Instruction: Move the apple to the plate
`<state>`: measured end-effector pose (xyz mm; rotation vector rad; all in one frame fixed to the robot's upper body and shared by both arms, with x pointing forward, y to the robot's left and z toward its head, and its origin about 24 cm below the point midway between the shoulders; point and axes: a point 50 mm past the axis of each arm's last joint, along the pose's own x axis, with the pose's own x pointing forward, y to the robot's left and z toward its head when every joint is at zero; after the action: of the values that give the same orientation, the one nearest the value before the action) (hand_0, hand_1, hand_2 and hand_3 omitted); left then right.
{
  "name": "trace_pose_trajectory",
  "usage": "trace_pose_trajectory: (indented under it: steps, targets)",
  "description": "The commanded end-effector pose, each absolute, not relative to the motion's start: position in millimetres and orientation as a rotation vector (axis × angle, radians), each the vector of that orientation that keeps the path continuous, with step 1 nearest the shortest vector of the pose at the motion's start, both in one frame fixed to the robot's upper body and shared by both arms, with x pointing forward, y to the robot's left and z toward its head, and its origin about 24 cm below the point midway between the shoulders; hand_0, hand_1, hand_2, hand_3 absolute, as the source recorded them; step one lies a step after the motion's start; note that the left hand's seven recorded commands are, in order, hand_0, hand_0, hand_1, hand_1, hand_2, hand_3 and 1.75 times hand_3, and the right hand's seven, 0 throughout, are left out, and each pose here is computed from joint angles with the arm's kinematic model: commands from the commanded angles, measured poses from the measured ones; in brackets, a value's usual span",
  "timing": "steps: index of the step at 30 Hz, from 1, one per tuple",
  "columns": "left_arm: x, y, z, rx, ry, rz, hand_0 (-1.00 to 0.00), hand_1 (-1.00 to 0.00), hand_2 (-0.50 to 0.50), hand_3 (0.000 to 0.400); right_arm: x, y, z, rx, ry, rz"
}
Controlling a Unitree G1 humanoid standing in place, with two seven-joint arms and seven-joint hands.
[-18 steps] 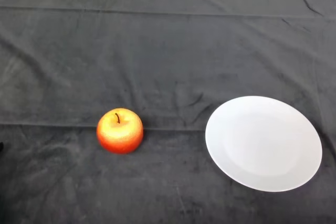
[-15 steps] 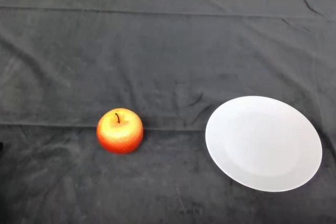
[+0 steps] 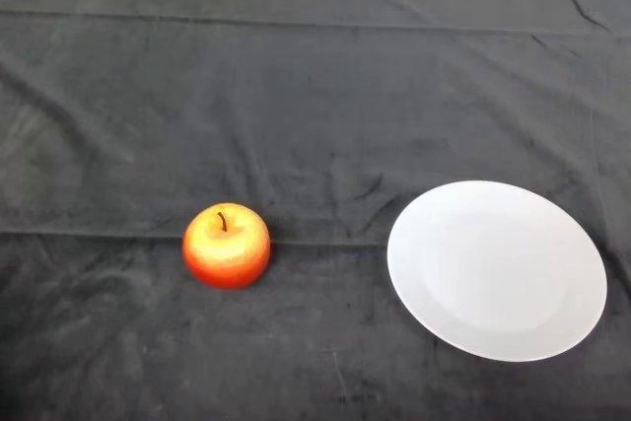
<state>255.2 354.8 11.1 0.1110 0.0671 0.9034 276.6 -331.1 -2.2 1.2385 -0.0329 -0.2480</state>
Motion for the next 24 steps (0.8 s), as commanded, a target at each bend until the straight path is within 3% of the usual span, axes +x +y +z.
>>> trace_pose_trajectory:
  steps: [1,15,24]
  targets:
    - [271,360,40,0.13,-0.046,0.888,0.0,0.0,0.0,0.0,276,-334.8,0,1.255,-0.047,-0.262]
    - [294,332,50,0.172,-0.138,0.737,0.0,0.0,0.0,0.0,276,-334.8,0,1.255,-0.047,-0.262]
    - [306,309,49,0.237,-0.142,0.566,0.0,0.0,0.0,0.0,276,-334.8,0,1.255,-0.047,-0.261]
